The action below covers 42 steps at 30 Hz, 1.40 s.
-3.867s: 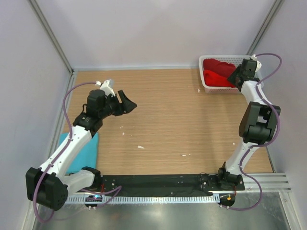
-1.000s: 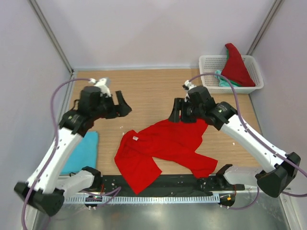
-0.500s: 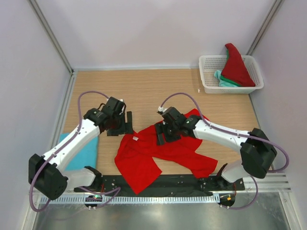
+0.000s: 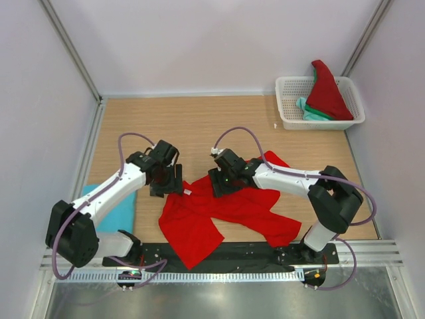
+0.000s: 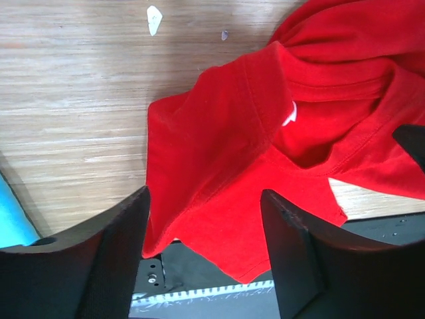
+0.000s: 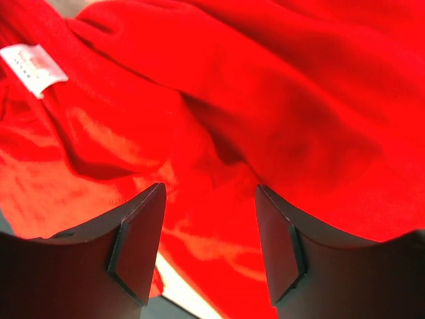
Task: Fold and stack the t-shirts
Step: Flatten the tshirt out
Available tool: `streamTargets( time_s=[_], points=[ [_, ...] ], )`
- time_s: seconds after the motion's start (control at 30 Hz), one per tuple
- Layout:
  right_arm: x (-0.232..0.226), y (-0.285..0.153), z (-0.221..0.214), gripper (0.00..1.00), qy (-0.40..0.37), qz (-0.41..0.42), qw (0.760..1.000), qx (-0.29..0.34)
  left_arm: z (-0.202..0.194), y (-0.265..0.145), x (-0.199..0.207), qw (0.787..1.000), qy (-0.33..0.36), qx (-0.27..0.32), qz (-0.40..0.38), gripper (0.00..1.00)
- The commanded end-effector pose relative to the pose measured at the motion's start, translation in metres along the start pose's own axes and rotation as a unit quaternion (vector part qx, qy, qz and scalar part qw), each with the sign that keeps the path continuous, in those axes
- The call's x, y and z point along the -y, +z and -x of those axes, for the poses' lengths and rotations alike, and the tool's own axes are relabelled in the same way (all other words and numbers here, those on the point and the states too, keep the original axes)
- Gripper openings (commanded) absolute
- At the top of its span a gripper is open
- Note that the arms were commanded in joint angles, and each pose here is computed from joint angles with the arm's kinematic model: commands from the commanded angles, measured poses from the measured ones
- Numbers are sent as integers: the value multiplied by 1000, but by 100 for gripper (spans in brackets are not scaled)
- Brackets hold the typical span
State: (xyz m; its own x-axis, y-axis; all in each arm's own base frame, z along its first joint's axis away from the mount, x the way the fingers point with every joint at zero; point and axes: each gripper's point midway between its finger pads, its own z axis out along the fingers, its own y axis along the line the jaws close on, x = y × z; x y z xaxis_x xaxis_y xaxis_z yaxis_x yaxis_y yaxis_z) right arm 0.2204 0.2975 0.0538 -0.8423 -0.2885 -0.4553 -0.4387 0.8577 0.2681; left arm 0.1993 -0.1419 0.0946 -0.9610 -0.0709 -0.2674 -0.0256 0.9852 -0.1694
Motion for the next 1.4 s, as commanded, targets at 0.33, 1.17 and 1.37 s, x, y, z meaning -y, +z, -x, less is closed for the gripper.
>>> streamTargets(
  time_s=[0.33, 1.17, 1.37],
  points=[
    [1, 14, 35, 43, -9, -28, 998, 56, 2, 22, -12, 998, 34, -17, 43, 53],
    [83, -464, 128, 1, 130, -121, 789, 588, 61, -281, 129, 846, 152, 311, -405, 0],
    [47, -557, 141, 1, 77, -42, 733, 674, 58, -366, 158, 777, 175, 342, -498, 0]
  ],
)
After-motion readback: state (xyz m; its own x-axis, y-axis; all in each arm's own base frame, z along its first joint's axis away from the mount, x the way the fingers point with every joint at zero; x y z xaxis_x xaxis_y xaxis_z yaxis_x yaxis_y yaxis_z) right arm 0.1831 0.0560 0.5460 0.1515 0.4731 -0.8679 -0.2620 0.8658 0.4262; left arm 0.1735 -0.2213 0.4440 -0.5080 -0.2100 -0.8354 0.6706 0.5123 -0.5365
